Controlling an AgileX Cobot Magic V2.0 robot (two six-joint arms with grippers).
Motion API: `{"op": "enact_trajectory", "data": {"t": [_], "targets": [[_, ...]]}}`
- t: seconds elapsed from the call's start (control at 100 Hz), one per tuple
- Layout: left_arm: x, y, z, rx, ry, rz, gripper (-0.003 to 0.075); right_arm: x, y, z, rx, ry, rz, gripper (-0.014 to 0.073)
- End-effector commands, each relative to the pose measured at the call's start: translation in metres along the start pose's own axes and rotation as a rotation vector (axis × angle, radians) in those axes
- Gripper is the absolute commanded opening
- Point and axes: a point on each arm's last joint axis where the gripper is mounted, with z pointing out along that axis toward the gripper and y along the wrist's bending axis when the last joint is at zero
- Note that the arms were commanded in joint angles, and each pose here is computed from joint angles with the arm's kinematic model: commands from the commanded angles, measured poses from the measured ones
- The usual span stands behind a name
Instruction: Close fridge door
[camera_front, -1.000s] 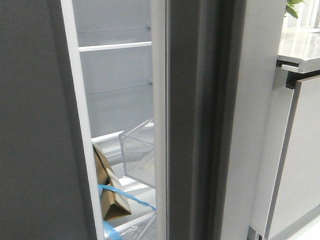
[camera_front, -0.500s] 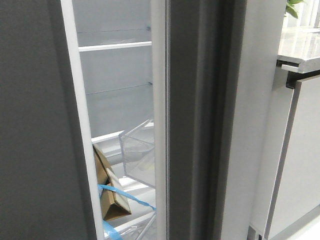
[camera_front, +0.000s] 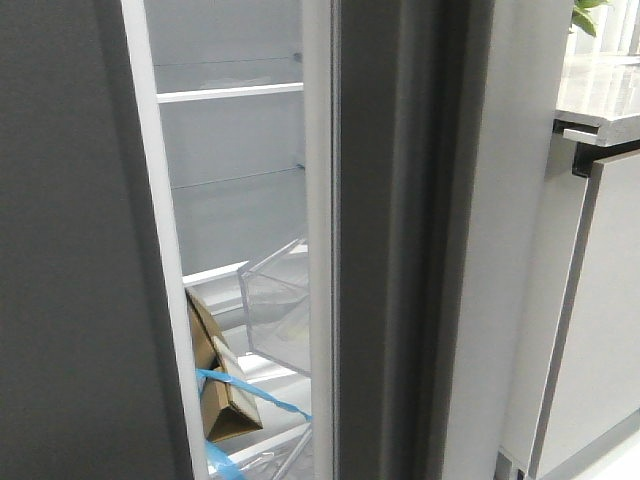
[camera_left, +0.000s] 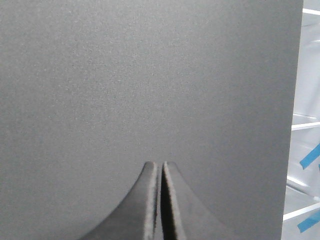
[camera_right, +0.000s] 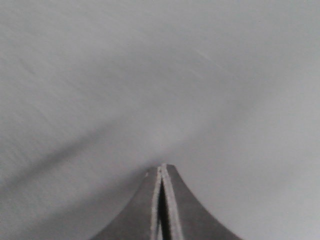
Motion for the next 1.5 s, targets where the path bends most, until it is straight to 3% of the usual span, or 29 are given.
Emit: {"op": "enact_trajectory", "data": {"t": [0.0, 0.33, 0.94, 1.02, 1.25, 1.49], "targets": [[0.004, 0.000, -0.002, 0.006, -0.058, -0.006, -0.0020, -0.018, 0.013, -0.001, -0.076, -0.076, -0.027, -0.0046], [0.004, 0.000, -0.002, 0.006, -0.058, -0.006, -0.0020, -0.040, 0.023, 0.040, -0.168, -0.101, -0.101, -0.0046], [0.004, 0.000, -0.002, 0.006, -0.058, -0.006, -0.0020, -0.072, 0.030, 0.173, -0.248, -0.088, -0.134, -0.0046], [0.004, 0.000, -0.002, 0.006, -0.058, -0.006, -0.0020, -0.072, 0.033, 0.176, -0.279, -0.062, -0.126, -0.0046], [0.004, 0.000, -0.002, 0.004, -0.058, -0.005, -0.0020, -0.073, 0.026, 0.166, -0.235, 0.015, -0.144, -0.0046], [0.004, 0.000, -0.002, 0.004, -0.058, -0.005, -0.0020, -0.075, 0.035, 0.121, -0.126, 0.144, -0.297, -0.0046]]}}
